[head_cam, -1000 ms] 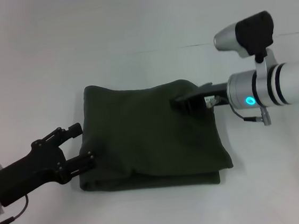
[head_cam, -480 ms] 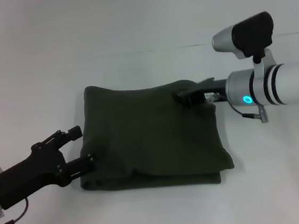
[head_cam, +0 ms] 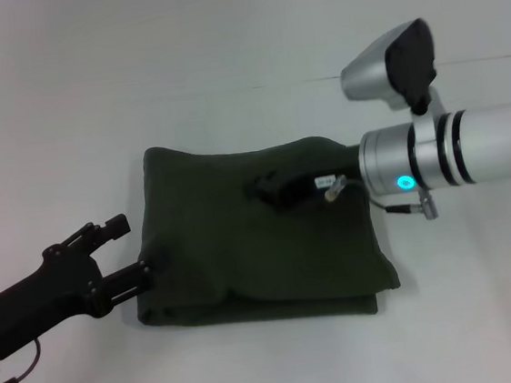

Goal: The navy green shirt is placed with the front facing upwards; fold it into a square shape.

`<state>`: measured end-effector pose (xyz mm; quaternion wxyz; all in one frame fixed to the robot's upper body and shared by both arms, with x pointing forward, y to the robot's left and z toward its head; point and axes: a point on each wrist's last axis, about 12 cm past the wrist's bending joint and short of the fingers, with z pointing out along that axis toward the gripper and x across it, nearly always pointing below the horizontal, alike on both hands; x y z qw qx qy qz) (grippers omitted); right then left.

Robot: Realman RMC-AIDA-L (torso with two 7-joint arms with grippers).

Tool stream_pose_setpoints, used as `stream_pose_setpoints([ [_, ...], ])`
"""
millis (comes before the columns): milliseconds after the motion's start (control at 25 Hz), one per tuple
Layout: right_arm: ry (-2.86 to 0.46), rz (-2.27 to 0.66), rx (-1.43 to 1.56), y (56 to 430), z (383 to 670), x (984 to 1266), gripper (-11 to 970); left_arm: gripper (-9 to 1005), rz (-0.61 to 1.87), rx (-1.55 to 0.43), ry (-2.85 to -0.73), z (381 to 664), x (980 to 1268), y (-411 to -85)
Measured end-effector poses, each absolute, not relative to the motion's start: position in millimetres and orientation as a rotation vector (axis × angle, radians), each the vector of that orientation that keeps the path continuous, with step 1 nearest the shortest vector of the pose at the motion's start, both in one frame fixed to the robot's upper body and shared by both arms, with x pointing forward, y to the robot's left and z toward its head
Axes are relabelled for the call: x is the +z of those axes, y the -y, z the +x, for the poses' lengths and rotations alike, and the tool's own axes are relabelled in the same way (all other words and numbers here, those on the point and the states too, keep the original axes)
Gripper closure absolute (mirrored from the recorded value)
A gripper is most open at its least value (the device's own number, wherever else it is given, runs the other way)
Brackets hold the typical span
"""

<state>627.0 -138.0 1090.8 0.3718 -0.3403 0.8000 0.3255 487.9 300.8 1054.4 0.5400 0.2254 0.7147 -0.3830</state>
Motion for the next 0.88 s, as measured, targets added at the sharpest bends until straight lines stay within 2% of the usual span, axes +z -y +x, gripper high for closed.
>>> stream_pose_setpoints([
  [600,-2.021,-1.026,0.876,111.8,620.7,1095.9,923,89,0.617,-0.971,-1.735,469.7,1049.9,-302.6],
  [880,-2.072,-1.086,0.822,102.6,619.4,1087.3,918,88,0.61,-0.98,-1.736,468.4,1048.3,-300.6],
])
